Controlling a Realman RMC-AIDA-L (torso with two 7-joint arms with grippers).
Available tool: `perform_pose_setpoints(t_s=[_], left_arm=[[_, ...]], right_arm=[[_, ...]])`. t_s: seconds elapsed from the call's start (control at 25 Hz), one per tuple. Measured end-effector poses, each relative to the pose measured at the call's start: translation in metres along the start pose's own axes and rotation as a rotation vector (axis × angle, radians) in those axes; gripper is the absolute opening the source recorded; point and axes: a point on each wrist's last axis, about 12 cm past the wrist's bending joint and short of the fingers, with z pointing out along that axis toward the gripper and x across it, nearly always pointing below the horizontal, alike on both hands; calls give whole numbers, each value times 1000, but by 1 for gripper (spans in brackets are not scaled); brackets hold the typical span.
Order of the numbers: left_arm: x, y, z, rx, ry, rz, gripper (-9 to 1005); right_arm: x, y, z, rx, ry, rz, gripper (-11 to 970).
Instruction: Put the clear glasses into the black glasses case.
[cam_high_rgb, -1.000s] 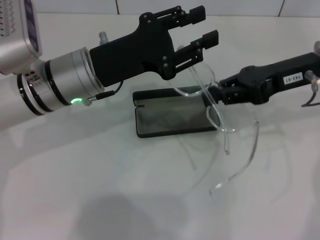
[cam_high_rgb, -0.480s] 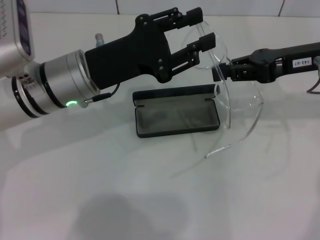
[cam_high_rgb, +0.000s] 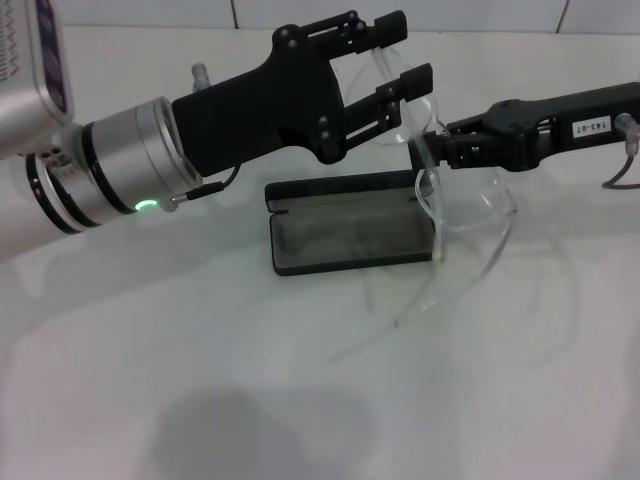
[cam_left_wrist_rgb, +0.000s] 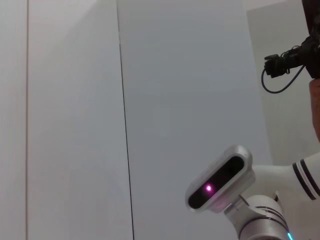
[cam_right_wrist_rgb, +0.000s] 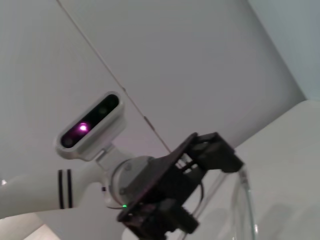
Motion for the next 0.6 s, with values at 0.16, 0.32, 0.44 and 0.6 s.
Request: perform_pose_setpoints(t_s=[0.16, 0.32, 0.44, 0.6], left_arm=[[0, 0, -1, -6, -1, -1, 496], [-1, 0, -3, -15, -7, 9, 497], [-1, 0, -4, -15, -12, 22, 497], [-1, 0, -4, -13, -11, 32, 496]], right_arm=[[-1, 3, 1, -29, 1, -2, 123], [-1, 4, 0, -31, -21, 7, 123], [0, 2, -4, -18, -58, 18, 124], [3, -1, -10, 17, -105, 33, 123]])
